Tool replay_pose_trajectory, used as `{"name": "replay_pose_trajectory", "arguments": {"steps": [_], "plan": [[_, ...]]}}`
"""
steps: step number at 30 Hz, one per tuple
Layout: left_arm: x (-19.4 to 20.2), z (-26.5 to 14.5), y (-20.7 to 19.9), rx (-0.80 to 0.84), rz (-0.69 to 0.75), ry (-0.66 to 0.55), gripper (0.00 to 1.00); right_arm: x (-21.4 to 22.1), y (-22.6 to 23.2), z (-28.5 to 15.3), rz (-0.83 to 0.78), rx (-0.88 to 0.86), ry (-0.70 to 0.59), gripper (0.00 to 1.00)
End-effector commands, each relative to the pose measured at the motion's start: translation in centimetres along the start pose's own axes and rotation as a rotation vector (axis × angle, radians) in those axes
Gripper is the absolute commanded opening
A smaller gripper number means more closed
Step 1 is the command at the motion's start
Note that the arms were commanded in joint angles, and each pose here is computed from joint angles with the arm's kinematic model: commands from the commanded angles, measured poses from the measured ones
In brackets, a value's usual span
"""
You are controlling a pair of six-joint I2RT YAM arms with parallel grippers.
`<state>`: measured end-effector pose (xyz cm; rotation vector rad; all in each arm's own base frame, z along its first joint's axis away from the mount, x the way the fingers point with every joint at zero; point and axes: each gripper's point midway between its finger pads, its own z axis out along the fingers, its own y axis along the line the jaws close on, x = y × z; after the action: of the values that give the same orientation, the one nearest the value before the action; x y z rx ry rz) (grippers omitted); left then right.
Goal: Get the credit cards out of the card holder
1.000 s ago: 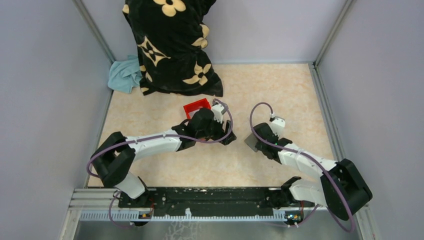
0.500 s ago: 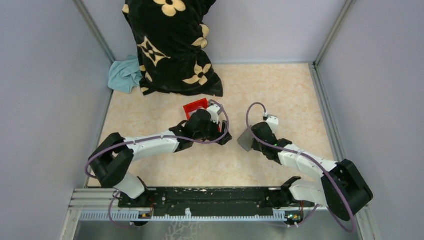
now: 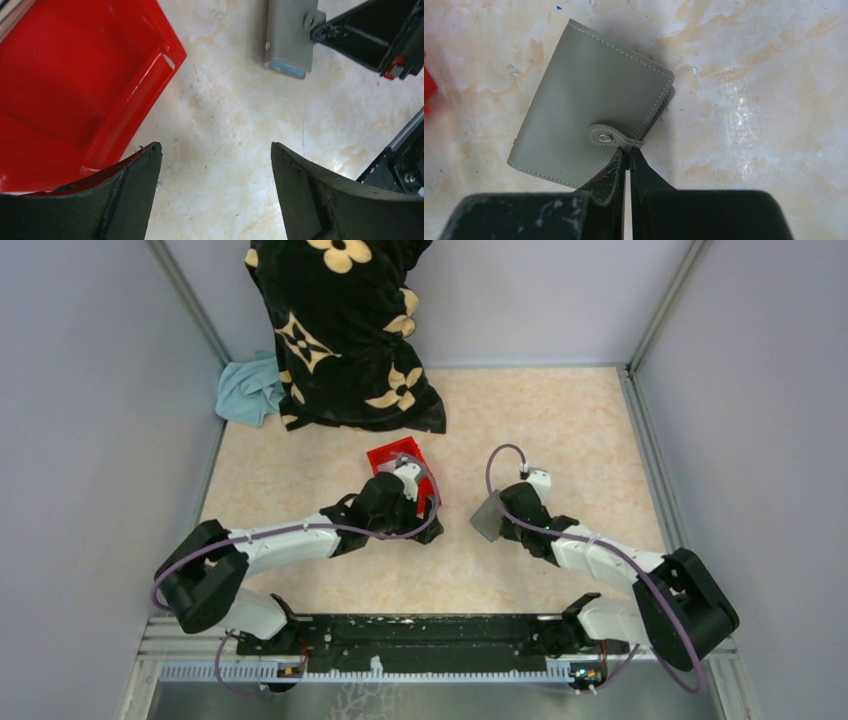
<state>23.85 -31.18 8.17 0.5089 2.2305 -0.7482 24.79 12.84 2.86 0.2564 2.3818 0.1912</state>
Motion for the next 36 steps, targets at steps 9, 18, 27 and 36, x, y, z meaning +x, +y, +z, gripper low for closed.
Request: {"name": "replay_pose_trajectory", "arguments": {"steps": [9,18,27,36], "plan": [[1.4,-0.6,4.2,-0.169,-0.005,0.043,0.87,-1.5,3.0,1.0,-0.015,-0.076,-0.015,0.00],[0.8,-0.7,6.7,-0.227,-0.045,0.045,0.87,-1.1,2.7,1.2,-0.018,-0.064,-0.007,0.00],[-0.8,-1.2,8.5,-0.250,-0.092,0.003,0.87,-1.0,2.9,1.6,-0.036,-0.064,0.002,0.00],[-2.7,-3.3,3.4,-0.031,-0.026,-0.137,0.84,-0.9,4.7,-0.2,-0.277,-0.053,-0.028,0.00]]}}
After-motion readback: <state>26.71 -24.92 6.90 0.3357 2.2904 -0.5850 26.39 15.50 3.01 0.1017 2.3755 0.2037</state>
